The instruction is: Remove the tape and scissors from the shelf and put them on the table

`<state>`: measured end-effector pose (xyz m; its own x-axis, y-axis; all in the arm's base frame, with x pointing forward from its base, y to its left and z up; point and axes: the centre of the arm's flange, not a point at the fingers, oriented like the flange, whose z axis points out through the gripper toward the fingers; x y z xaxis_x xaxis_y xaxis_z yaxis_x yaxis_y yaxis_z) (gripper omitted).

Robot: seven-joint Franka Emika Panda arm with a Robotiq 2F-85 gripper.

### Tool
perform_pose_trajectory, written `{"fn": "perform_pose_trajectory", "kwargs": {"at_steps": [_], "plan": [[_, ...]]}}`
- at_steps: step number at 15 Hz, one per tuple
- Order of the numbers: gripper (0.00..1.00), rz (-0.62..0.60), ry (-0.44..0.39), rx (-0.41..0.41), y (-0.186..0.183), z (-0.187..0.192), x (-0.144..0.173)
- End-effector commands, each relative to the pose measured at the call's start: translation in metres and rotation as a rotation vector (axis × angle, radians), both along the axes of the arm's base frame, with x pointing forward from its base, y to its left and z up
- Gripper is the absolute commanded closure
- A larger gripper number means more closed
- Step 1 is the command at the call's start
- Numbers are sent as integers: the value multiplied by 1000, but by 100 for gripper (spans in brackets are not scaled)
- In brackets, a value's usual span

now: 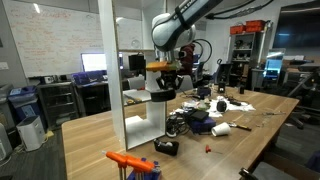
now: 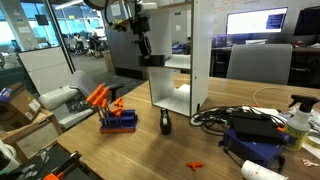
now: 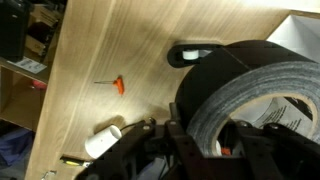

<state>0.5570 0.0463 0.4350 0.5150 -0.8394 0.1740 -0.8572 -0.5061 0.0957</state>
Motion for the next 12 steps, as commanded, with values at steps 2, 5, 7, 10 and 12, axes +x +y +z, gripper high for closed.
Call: {"fn": "perform_pose_trajectory", "kwargs": {"at_steps": [2,5,7,10,12], "plan": [[89,30,74,4,-11,-22,-57],[89,32,124,20,-17,-56,-76],[89,35,144,35,-21,-82,-85],[89,30,121,52,-28,-120,-98],[89,29,99,65,-33,-138,-106]]}}
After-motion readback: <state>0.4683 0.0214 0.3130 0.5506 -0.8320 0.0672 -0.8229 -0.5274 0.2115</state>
